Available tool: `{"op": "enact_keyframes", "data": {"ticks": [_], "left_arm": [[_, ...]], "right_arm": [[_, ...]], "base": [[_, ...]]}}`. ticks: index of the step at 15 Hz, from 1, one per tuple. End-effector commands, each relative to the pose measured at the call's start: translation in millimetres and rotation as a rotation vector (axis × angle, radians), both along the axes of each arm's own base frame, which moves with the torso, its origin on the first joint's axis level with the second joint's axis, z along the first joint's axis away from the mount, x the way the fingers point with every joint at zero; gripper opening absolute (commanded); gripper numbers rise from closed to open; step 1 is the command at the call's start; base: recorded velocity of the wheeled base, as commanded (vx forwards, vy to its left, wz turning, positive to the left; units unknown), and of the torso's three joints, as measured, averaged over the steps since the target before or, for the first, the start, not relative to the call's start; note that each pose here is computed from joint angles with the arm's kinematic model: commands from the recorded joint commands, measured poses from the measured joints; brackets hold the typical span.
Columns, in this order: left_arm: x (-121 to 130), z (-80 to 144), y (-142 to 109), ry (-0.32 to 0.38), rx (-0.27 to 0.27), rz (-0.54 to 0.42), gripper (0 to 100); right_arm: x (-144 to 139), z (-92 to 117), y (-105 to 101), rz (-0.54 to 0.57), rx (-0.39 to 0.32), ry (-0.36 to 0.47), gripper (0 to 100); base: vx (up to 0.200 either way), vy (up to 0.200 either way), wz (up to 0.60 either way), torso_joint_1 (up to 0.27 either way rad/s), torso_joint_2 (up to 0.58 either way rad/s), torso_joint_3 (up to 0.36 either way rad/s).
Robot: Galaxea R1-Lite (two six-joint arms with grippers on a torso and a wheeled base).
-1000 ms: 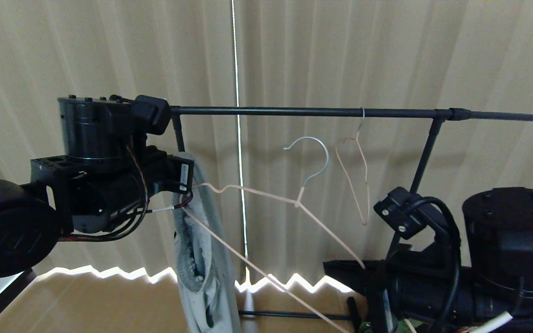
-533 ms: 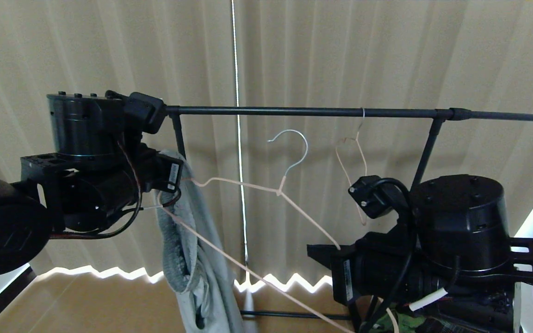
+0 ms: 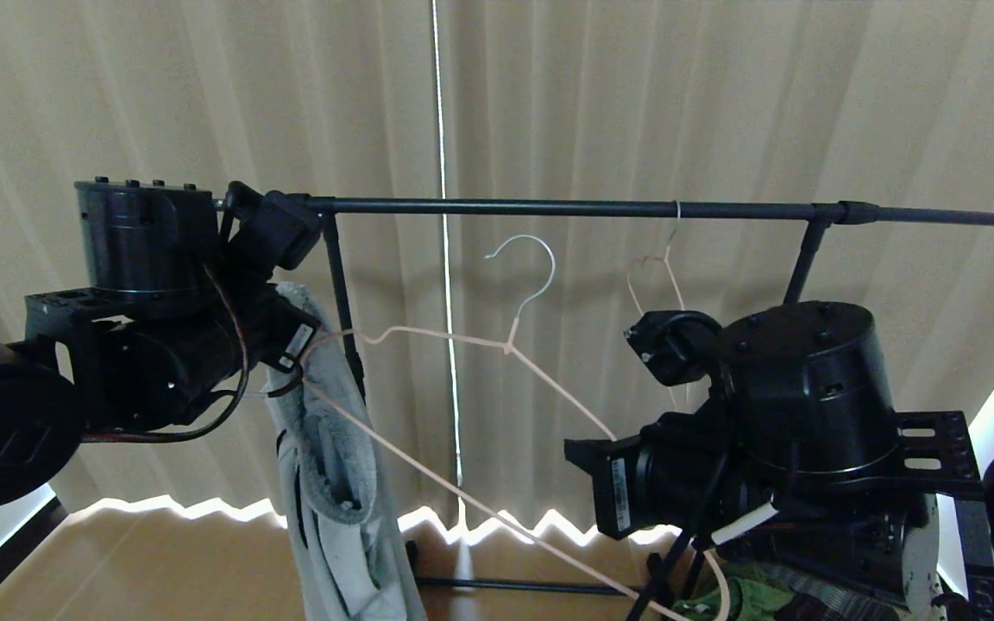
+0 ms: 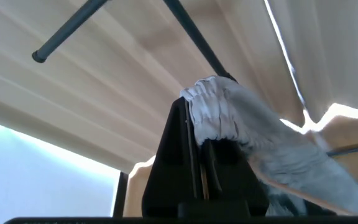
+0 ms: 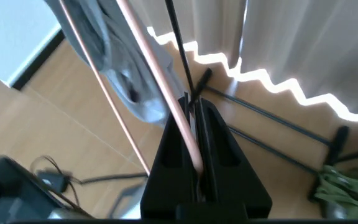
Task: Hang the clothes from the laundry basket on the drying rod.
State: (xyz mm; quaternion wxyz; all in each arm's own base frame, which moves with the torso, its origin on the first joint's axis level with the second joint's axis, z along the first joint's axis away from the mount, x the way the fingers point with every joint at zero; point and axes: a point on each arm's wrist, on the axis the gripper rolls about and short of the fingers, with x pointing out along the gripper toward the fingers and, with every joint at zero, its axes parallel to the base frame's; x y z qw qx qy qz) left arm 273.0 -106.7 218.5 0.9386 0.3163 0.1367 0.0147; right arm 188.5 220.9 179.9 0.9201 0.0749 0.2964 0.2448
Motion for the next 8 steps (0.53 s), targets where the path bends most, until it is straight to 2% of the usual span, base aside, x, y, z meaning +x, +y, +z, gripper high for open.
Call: {"op": "enact_keyframes", "data": {"ticks": [1, 8], "left_arm": [[-0.8, -2.1, 0.6, 0.022, 0.010, 0.001, 0], [-1.8, -0.8, -0.5, 0.022, -0.001, 0.000, 0]], "right_arm": [[8.4, -0.1, 9.5, -0.024, 0.006, -0.004, 0], [19.1, -6.3, 29.7, -0.045, -0.013, -0.015, 0]], "base": [[0.000, 0.000, 0.00, 0.000, 0.00, 0.000], [0.000, 0.000, 0.00, 0.000, 0.00, 0.000]]}}
